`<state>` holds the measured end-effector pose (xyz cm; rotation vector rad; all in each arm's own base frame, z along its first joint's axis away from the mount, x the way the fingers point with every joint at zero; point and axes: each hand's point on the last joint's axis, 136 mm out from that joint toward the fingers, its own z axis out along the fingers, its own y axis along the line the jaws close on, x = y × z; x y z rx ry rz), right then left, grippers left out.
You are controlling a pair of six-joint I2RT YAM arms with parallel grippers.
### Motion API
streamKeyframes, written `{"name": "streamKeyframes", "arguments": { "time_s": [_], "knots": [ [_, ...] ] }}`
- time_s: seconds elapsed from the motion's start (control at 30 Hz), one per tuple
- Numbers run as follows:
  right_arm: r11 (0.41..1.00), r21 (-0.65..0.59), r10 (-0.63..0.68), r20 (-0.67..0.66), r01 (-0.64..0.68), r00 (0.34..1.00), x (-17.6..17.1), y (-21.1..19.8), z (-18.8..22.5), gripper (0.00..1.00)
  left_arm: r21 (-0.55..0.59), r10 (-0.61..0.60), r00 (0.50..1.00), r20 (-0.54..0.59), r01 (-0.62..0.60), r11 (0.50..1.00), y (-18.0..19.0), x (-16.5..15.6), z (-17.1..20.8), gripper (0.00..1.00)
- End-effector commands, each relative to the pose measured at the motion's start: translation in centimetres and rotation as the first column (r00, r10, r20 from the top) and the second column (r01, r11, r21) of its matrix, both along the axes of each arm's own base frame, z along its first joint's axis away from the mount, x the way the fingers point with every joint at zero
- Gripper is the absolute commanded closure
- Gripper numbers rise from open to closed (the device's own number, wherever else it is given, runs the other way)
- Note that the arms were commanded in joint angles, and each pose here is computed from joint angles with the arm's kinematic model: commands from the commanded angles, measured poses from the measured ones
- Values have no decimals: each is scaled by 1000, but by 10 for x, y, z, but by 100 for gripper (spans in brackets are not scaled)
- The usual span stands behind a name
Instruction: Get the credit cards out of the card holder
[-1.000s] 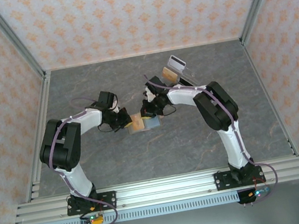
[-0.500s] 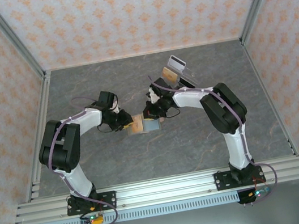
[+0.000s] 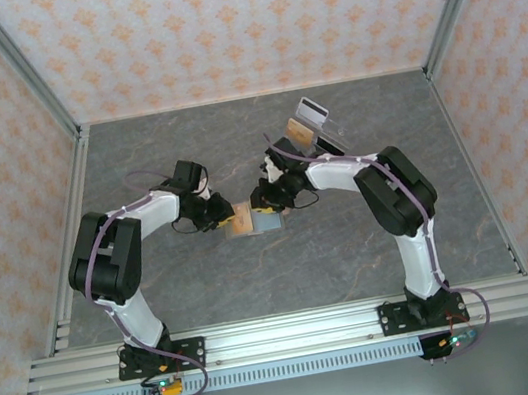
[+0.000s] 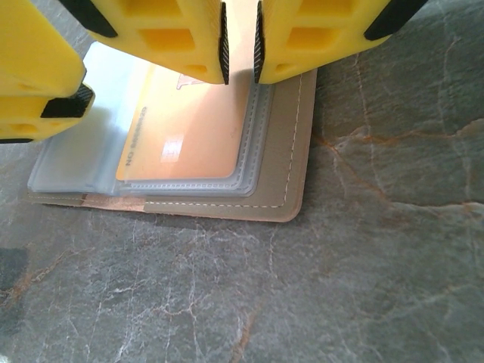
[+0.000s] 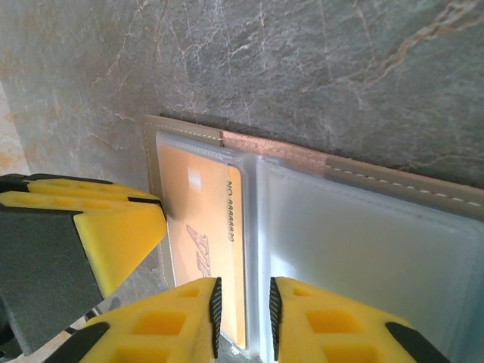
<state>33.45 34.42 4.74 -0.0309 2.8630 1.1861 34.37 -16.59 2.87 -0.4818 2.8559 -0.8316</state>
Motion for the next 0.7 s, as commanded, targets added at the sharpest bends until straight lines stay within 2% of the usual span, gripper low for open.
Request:
{"name": "streamKeyframes", "arguments": {
  "time_s": [0.0, 0.07, 0.13, 0.4, 0.67],
  "knots": [
    [1000, 21, 18, -10, -18, 1000, -1, 9, 0, 76, -3, -14, 999, -30, 14, 1000, -3, -6, -5, 84],
    [999, 27, 28, -11, -28, 1000, -2, 12, 0, 81, -8, -19, 999, -37, 19, 1000, -4, -7, -7, 89],
    [999, 24, 35, -17, -34, 999, -2, 14, -2, 82, -11, -21, 999, -43, 21, 1000, -5, -6, -9, 91],
    [999, -37, 14, -36, -16, 999, -2, 8, -18, 78, -11, -31, 997, -66, 31, 999, -8, -11, -18, 93],
    [999, 24, 31, -47, -30, 998, -4, 16, -17, 84, -50, -46, 997, -62, 43, 998, -15, -12, -18, 98]
  ]
}}
